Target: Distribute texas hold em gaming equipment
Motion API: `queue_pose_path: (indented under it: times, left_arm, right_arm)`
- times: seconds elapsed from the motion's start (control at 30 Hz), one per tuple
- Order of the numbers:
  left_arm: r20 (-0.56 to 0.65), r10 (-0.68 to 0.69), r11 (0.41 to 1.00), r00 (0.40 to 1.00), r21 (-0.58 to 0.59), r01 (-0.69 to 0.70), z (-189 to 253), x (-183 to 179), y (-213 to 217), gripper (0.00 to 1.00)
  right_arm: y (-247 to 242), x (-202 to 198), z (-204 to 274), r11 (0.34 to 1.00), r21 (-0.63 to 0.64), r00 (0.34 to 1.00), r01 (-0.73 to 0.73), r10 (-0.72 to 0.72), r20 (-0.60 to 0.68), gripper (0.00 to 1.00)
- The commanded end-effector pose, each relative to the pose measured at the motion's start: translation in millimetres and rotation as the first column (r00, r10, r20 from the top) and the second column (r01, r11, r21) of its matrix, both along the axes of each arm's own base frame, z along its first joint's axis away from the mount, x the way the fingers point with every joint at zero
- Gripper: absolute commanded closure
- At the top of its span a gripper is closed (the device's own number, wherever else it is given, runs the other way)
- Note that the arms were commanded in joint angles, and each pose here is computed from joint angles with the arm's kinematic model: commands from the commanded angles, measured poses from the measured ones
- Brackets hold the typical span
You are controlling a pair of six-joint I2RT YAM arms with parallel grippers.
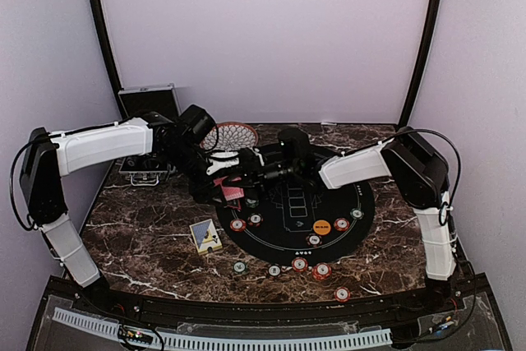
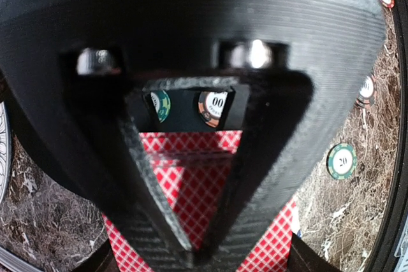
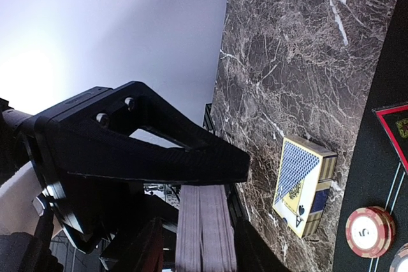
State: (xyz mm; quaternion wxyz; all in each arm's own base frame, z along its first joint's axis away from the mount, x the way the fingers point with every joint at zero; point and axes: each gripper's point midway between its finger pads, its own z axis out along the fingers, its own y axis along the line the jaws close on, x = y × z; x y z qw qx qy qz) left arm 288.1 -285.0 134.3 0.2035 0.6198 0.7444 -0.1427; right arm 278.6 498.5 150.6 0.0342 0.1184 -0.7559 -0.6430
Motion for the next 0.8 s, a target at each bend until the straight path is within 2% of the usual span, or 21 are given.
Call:
queue_pose_path:
  times: [0.0,0.3,0.77]
  left_arm:
    - [-0.006,-0.018,1.0,1.0,-0.022,0.018,12,0,-4,0.66]
    - [-0.011,-0.015,1.0,1.0,-0.025,0.015,17,-1,-4,0.67]
    - [-0.025,-0.026,0.999,0.999,-0.032,0.026,25,-9,-2,0.69]
  right_arm:
    - [7,-1,19,0.999,0.043,0.999,-0.018,0.016,0.05,0.58]
    - [10,-2,10,0.999,0.016,0.998,-0.03,0.029,0.053,0.52]
    - [-5,4,-15,0.992,-0.122,0.996,-0.005,0.016,0.089,0.51]
